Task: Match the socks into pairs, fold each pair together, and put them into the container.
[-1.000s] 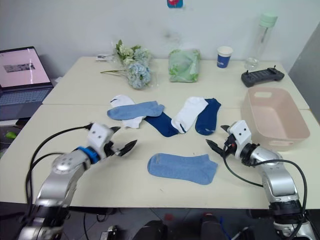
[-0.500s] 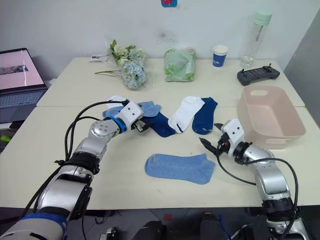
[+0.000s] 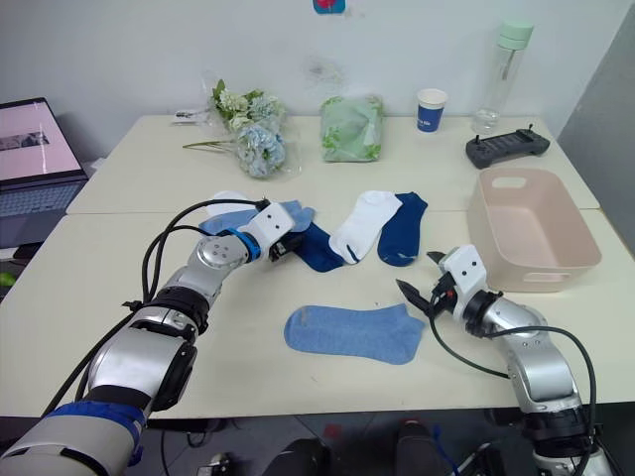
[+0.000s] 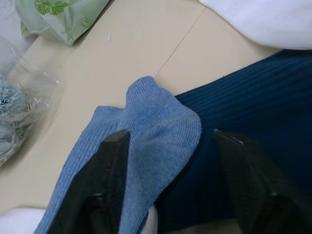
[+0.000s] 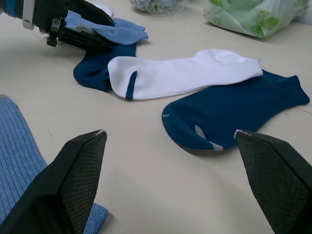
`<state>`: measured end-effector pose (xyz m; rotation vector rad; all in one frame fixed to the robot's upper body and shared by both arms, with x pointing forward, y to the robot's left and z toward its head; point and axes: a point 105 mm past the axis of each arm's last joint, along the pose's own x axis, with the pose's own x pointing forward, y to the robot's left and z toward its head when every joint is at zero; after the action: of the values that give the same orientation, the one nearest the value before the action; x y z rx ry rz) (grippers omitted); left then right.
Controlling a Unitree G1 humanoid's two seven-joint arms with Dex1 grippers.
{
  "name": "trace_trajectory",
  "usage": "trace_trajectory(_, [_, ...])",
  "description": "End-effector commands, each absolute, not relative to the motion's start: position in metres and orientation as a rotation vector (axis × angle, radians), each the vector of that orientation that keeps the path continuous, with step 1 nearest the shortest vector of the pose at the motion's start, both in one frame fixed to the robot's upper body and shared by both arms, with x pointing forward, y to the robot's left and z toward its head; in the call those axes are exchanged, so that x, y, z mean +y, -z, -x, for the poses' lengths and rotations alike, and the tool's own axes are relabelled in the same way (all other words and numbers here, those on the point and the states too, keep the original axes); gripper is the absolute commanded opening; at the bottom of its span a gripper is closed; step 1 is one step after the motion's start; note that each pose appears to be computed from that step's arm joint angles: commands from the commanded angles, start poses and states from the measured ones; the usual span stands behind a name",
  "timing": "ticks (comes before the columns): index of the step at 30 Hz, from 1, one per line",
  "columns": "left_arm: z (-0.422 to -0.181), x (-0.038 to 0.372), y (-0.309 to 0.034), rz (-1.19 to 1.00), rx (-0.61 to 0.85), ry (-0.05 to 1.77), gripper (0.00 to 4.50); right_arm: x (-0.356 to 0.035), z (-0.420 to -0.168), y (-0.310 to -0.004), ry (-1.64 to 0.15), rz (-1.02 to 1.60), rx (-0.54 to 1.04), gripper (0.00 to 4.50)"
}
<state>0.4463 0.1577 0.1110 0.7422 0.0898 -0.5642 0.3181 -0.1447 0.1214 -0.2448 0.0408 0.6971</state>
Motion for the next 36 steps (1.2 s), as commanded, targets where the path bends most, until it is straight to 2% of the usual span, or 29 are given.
trace_trajectory(1, [-0.451, 0.162, -0.131, -0.735, 0.032, 0.532, 1.27, -0.143, -0.317, -0.133, -0.699, 0.238, -0.002, 4.50])
trace_trajectory(5, [-0.450, 0.165, -0.134, -0.691, 0.019, 0.530, 0.02, -0.139, -0.315, -0.129, -0.726, 0.242, 0.007, 4.50])
trace_trajectory(13, [-0.450, 0.177, -0.155, -0.554, -0.051, 0.484, 0.02, -0.138, -0.316, -0.128, -0.732, 0.220, 0.010, 4.50])
trace_trajectory(17, [-0.444, 0.176, -0.179, -0.511, -0.160, 0.512, 0.02, -0.140, -0.317, -0.128, -0.725, 0.202, 0.010, 4.50])
trace_trajectory(25, [-0.423, 0.158, -0.189, -0.549, -0.188, 0.639, 0.02, -0.135, -0.319, -0.135, -0.730, 0.158, -0.001, 4.50])
trace_trajectory(27, [-0.405, 0.138, -0.184, -0.533, -0.170, 0.760, 0.02, -0.136, -0.319, -0.138, -0.734, 0.163, -0.004, 4.50])
trace_trajectory(30, [-0.365, 0.093, -0.166, -0.478, -0.121, 0.974, 0.02, -0.142, -0.319, -0.148, -0.752, 0.178, -0.006, 4.50])
trace_trajectory(33, [-0.339, 0.065, -0.150, -0.423, -0.073, 1.078, 0.02, -0.146, -0.322, -0.156, -0.750, 0.189, -0.011, 4.50])
trace_trajectory(36, [-0.325, 0.048, -0.139, -0.371, -0.018, 1.130, 0.02, -0.148, -0.325, -0.160, -0.742, 0.198, -0.015, 4.50])
